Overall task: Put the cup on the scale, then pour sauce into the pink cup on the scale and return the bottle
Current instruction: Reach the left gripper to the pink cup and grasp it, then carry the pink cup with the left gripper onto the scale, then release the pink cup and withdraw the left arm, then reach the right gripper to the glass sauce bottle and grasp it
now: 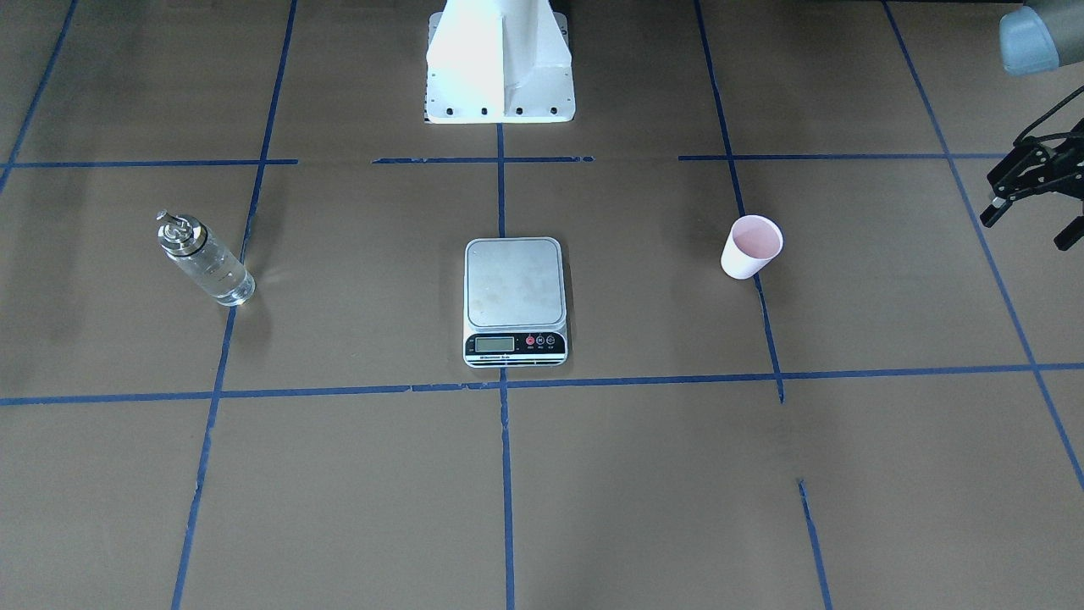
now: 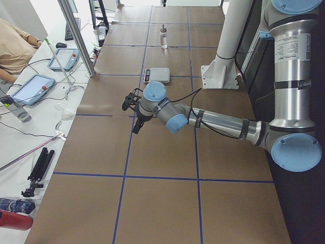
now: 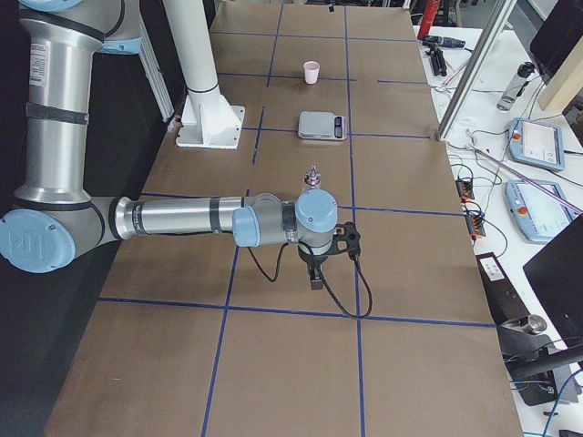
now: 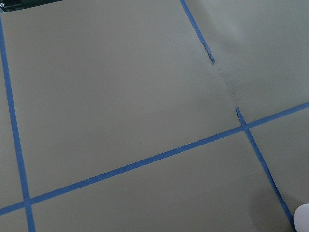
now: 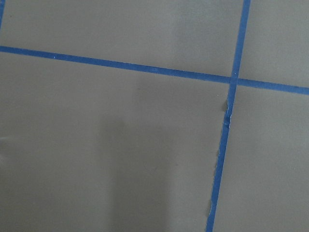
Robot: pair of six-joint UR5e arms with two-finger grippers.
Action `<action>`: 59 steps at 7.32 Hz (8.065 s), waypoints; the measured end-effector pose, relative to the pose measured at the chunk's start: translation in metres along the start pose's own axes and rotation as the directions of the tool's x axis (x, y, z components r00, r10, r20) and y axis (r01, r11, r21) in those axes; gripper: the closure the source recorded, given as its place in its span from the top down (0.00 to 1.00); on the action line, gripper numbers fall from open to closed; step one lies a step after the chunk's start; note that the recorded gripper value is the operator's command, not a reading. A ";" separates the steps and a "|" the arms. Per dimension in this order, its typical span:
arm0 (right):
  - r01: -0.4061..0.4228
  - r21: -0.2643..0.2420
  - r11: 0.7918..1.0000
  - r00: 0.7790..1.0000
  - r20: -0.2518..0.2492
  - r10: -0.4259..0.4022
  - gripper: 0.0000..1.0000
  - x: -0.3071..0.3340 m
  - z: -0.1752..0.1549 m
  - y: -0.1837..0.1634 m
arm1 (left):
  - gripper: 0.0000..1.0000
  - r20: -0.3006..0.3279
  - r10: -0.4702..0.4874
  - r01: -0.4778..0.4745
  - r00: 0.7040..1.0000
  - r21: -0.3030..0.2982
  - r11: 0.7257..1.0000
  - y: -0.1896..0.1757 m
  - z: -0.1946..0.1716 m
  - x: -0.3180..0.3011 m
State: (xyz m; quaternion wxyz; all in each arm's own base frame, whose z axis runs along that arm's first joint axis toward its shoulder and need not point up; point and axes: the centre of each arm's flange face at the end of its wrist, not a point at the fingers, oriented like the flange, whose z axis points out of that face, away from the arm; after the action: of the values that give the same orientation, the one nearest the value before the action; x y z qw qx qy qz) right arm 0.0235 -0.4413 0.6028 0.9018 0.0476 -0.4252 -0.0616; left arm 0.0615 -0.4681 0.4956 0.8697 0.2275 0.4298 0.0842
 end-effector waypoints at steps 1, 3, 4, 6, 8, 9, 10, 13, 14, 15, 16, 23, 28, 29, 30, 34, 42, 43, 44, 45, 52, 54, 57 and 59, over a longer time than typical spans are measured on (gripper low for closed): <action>-0.002 -0.002 1.000 1.000 0.005 0.002 1.00 0.000 0.001 0.001 | 1.00 -0.005 -0.010 0.010 1.000 -0.005 1.000 0.001 0.003 0.004; -0.006 -0.005 1.000 1.000 0.008 0.006 1.00 0.002 0.002 0.002 | 1.00 -0.023 -0.121 0.120 0.992 -0.044 0.992 0.004 0.033 0.066; -0.008 -0.007 1.000 1.000 0.007 0.008 1.00 0.003 0.003 0.002 | 1.00 -0.026 -0.178 0.175 0.984 -0.078 0.981 0.015 0.060 0.114; -0.013 -0.012 1.000 1.000 0.006 0.013 1.00 0.006 0.005 0.004 | 0.74 -0.026 -0.307 0.301 0.951 -0.140 0.943 0.038 0.106 0.195; -0.014 -0.012 1.000 1.000 0.005 0.014 1.00 0.007 0.005 0.005 | 0.72 -0.012 -0.377 0.370 0.926 -0.159 0.915 0.047 0.124 0.229; -0.014 -0.011 1.000 1.000 0.005 0.014 1.00 0.006 0.005 0.005 | 0.71 0.004 -0.387 0.383 0.922 -0.166 0.909 0.050 0.129 0.230; -0.013 -0.010 1.000 1.000 0.006 0.013 1.00 0.006 0.005 0.005 | 0.68 0.018 -0.392 0.389 0.920 -0.171 0.905 0.052 0.131 0.228; -0.014 -0.011 1.000 1.000 0.005 0.014 1.00 0.006 0.005 0.005 | 0.42 0.057 -0.396 0.399 0.917 -0.168 0.901 0.055 0.147 0.220; -0.014 -0.011 1.000 1.000 0.005 0.014 1.00 0.007 0.005 0.005 | 0.23 0.066 -0.395 0.401 0.916 -0.170 0.900 0.056 0.153 0.218; -0.014 -0.011 1.000 1.000 0.005 0.014 1.00 0.007 0.005 0.005 | 0.00 0.069 -0.395 0.401 0.916 -0.171 0.900 0.057 0.154 0.218; -0.014 -0.010 1.000 1.000 0.005 0.014 1.00 0.006 0.005 0.005 | 0.00 0.065 -0.394 0.399 0.917 -0.169 0.901 0.056 0.153 0.219; -0.019 -0.015 1.000 1.000 0.007 0.019 1.00 0.007 0.006 0.012 | 0.00 0.050 -0.382 0.384 0.923 -0.180 0.906 -0.067 0.128 0.375; -0.021 -0.015 1.000 0.999 0.028 0.021 1.00 0.006 0.006 0.013 | 0.00 0.070 -0.417 0.422 0.906 -0.165 0.891 -0.136 0.149 0.514; -0.020 -0.014 1.000 0.999 0.029 0.020 1.00 0.005 0.005 0.013 | 0.00 0.070 -0.413 0.419 0.908 -0.164 0.893 -0.138 0.152 0.523; -0.020 -0.014 1.000 0.999 0.029 0.020 1.00 0.005 0.005 0.013 | 0.00 0.078 -0.409 0.417 0.909 -0.168 0.893 -0.136 0.158 0.529; -0.021 -0.015 1.000 0.999 0.029 0.021 1.00 0.006 0.005 0.014 | 0.19 0.099 -0.388 0.400 0.916 -0.174 0.900 -0.119 0.181 0.534; -0.026 -0.018 0.999 0.999 0.027 0.026 1.00 0.008 0.007 0.015 | 1.00 0.087 -0.287 0.296 0.954 -0.108 0.949 -0.106 0.160 0.502; -0.024 -0.015 1.000 0.999 0.027 0.024 1.00 0.006 0.006 0.014 | 1.00 0.071 -0.213 0.220 0.974 -0.098 0.971 -0.112 0.124 0.481; -0.014 -0.006 1.000 1.000 0.024 0.014 1.00 0.003 0.002 0.009 | 1.00 0.049 -0.126 0.131 0.991 -0.113 0.985 -0.116 0.087 0.449; -0.008 0.012 1.000 1.000 0.018 0.007 1.00 -0.005 -0.005 -0.003 | 1.00 0.023 -0.035 0.038 0.999 -0.139 0.990 -0.113 0.056 0.405; -0.078 0.285 0.955 0.988 0.153 0.035 1.00 -0.108 -0.081 -0.013 | 1.00 0.231 0.071 0.006 0.970 -0.318 0.948 -0.045 -0.032 -0.055; -0.123 0.376 0.918 0.973 0.230 0.036 1.00 -0.149 -0.080 -0.006 | 1.00 0.229 0.057 0.030 0.972 -0.360 0.932 0.001 -0.046 -0.133; -0.143 0.424 0.895 0.970 0.238 0.043 1.00 -0.261 -0.039 0.003 | 1.00 0.184 0.008 0.061 0.983 -0.367 0.928 0.054 -0.058 -0.168; -0.124 0.506 0.853 0.984 0.177 0.038 1.00 -0.330 0.013 0.017 | 1.00 0.177 0.009 0.058 0.984 -0.367 0.928 0.060 -0.060 -0.169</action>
State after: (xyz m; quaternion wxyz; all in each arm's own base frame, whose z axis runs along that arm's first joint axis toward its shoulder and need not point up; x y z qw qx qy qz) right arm -0.1933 -0.3744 0.3622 0.8207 0.2639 -0.4988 0.0889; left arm -0.0868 -0.4534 0.6126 0.9324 0.0603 0.3308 0.1325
